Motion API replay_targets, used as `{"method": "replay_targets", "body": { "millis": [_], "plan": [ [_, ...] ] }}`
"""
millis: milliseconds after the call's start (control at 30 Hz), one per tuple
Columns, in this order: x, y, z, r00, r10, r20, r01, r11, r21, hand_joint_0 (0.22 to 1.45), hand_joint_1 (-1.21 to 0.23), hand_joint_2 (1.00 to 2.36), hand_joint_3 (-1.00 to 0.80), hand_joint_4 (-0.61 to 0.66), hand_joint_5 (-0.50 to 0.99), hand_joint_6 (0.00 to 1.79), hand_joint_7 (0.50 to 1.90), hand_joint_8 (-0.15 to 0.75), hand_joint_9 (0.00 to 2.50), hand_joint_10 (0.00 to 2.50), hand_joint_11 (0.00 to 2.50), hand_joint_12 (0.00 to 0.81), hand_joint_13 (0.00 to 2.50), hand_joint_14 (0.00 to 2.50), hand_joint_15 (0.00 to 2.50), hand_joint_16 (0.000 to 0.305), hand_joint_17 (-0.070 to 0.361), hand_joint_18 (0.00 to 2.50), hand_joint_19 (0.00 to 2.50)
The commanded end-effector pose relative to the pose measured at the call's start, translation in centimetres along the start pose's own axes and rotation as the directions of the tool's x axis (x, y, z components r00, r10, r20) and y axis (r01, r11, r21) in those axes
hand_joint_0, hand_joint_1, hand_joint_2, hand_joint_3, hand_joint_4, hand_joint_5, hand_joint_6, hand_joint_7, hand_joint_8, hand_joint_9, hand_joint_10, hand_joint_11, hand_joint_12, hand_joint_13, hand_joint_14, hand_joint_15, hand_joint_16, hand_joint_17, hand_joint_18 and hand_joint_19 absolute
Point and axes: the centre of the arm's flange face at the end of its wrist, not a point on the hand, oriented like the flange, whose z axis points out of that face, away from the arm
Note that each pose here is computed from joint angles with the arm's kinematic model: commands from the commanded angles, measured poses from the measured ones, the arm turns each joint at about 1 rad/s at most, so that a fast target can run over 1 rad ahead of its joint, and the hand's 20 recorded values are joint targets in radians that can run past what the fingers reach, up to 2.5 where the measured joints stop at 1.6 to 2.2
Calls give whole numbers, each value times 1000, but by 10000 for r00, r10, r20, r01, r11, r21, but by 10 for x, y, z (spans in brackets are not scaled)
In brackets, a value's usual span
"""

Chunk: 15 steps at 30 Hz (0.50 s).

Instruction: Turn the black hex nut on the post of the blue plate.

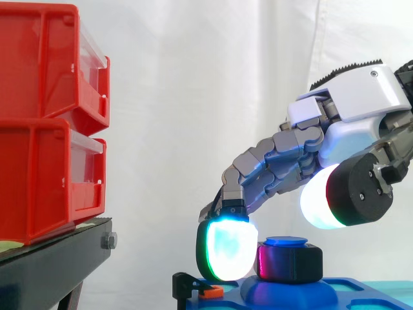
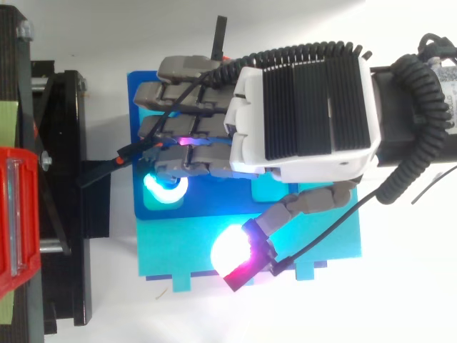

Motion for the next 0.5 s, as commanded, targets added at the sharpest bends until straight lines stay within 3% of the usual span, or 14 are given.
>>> {"method": "replay_targets", "body": {
  "millis": [0, 467],
  "plan": [
    [2, -3, 0, 10000, 7, 8, -7, 10000, -38, 484, -459, 1000, -500, 227, -181, 502, 913, 251, 324, 0, 0, 368, 88, 0, 0, 55, 124, 0, 88],
    [-1, -14, -3, 10000, 59, 52, -59, 10000, -58, 483, -458, 1000, -500, 223, -180, 502, 912, 251, 326, 0, 0, 368, 89, 0, 0, 55, 124, 0, 96]
  ]
}}
